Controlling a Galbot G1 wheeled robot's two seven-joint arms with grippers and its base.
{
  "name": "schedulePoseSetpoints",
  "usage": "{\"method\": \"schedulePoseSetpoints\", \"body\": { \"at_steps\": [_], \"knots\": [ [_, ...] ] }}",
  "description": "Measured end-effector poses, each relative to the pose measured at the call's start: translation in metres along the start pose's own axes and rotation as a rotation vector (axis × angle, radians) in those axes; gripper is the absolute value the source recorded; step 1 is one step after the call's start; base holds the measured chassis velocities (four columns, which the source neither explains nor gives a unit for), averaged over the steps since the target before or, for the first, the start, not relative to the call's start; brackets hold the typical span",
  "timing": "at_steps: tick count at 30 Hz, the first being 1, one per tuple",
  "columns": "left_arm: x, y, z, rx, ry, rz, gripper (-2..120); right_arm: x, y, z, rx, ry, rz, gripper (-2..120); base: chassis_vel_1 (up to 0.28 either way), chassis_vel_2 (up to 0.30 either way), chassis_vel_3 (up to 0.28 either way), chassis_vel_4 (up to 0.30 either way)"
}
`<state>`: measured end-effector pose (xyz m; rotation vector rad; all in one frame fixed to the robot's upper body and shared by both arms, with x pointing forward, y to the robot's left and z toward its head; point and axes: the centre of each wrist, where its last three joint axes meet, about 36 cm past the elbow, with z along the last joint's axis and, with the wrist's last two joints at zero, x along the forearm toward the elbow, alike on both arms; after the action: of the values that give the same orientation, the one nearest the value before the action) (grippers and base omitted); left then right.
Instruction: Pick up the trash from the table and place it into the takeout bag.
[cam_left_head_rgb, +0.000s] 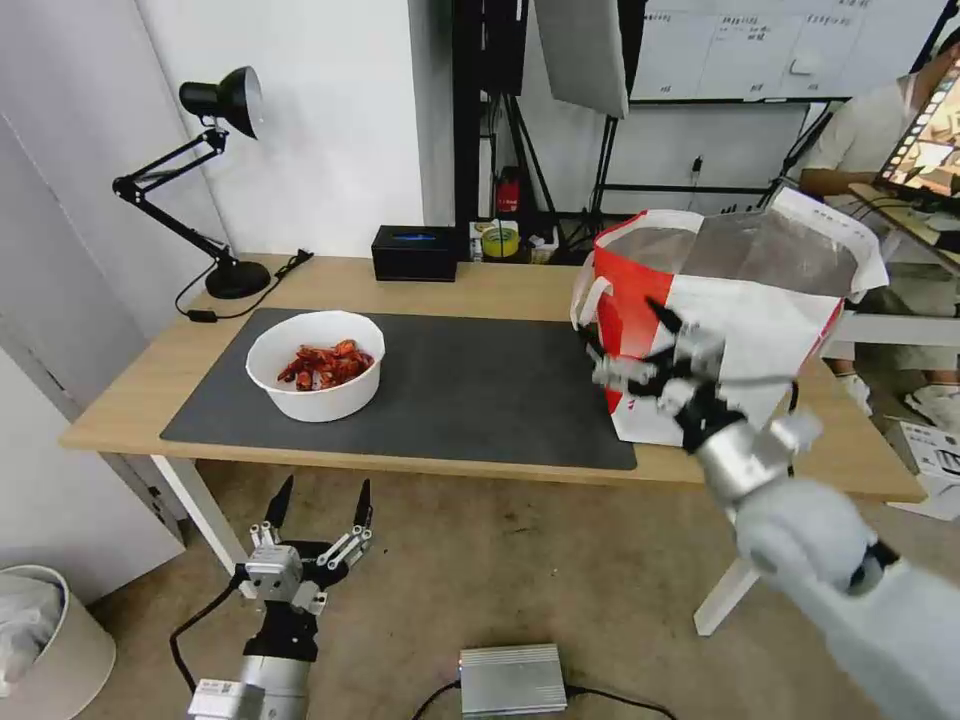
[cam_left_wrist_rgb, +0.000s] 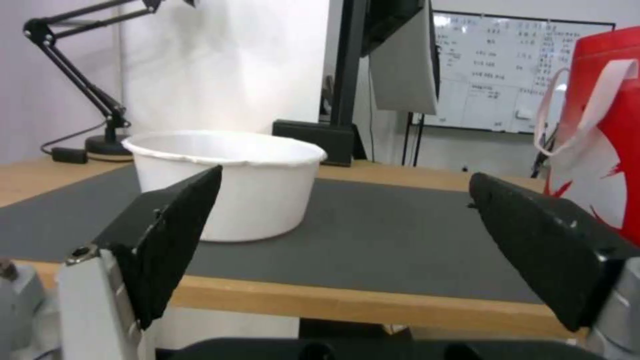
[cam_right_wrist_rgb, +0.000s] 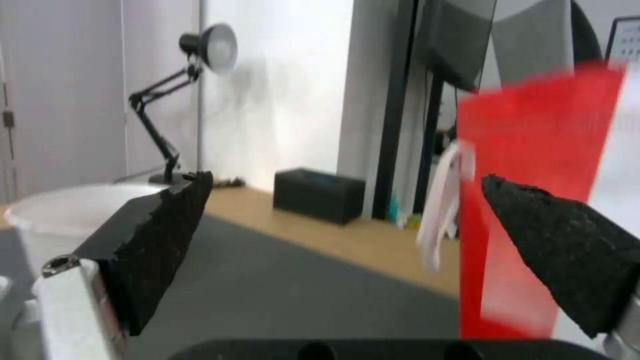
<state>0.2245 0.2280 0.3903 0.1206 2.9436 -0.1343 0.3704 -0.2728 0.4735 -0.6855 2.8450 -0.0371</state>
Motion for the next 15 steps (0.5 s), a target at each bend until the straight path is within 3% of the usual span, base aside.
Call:
{"method": "schedulePoseSetpoints", "body": {
  "at_steps": [3,15],
  "knots": [
    [-0.001,0.003,-0.001,-0.004,-0.006,-0.009,100,0.026,0.018,0.026,-0.010,0.030,0.018,100,0.000,0.000,0.000,0.000],
    [0.000,0.004,0.001,-0.008,-0.001,-0.014,100,0.070,0.058,0.067,0.018,0.103,0.112,100,0.000,0.000,0.000,0.000]
  ]
}}
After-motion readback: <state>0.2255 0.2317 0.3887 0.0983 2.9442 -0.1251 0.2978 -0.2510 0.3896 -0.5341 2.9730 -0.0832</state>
